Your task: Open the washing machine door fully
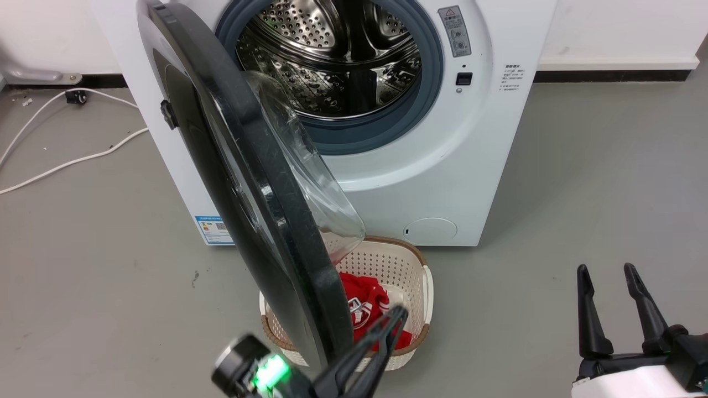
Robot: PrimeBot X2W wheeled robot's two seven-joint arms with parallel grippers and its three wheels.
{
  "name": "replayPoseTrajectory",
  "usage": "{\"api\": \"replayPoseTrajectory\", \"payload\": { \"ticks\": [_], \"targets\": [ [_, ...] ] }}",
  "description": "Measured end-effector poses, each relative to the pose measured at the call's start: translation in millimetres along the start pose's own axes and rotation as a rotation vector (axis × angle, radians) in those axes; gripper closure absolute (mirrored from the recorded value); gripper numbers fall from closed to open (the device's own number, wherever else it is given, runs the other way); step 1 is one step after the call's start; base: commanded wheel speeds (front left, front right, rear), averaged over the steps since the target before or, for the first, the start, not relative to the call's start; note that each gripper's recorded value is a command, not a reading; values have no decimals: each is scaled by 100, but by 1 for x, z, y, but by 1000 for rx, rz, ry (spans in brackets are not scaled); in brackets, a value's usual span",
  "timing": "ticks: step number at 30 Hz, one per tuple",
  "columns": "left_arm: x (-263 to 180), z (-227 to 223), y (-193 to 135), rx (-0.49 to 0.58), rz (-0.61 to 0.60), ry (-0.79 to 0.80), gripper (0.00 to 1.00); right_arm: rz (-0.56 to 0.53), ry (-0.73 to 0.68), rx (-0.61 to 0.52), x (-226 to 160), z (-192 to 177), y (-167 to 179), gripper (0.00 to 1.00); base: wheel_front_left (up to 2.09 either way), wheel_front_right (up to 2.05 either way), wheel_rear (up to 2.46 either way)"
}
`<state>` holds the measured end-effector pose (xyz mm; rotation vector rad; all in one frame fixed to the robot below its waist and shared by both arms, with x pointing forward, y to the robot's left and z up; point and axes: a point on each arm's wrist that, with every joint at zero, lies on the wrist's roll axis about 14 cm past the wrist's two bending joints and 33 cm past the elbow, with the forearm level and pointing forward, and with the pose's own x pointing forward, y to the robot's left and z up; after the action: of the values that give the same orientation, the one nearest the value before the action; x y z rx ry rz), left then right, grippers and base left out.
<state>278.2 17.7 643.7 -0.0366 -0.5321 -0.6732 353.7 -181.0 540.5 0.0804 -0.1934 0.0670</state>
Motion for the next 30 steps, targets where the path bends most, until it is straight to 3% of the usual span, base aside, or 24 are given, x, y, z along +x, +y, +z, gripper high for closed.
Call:
{"api": "replayPoseTrajectory", "payload": {
  "ticks": [7,11,23,30],
  "targets": [
    [-48,-71,-13,-120,37,271,100,14,17,8,0,-5,5,0,0,0,0],
    [-59,-94,-12,-149,66,346,100,25,26,13,0,-9,9,0,0,0,0],
    [-7,-100,24,-103,121,274,100,13,51,27,-3,-17,6,0,0,0,0],
    [-7,-110,35,-101,180,297,100,1,59,36,-6,-19,4,0,0,0,0]
  ]
}}
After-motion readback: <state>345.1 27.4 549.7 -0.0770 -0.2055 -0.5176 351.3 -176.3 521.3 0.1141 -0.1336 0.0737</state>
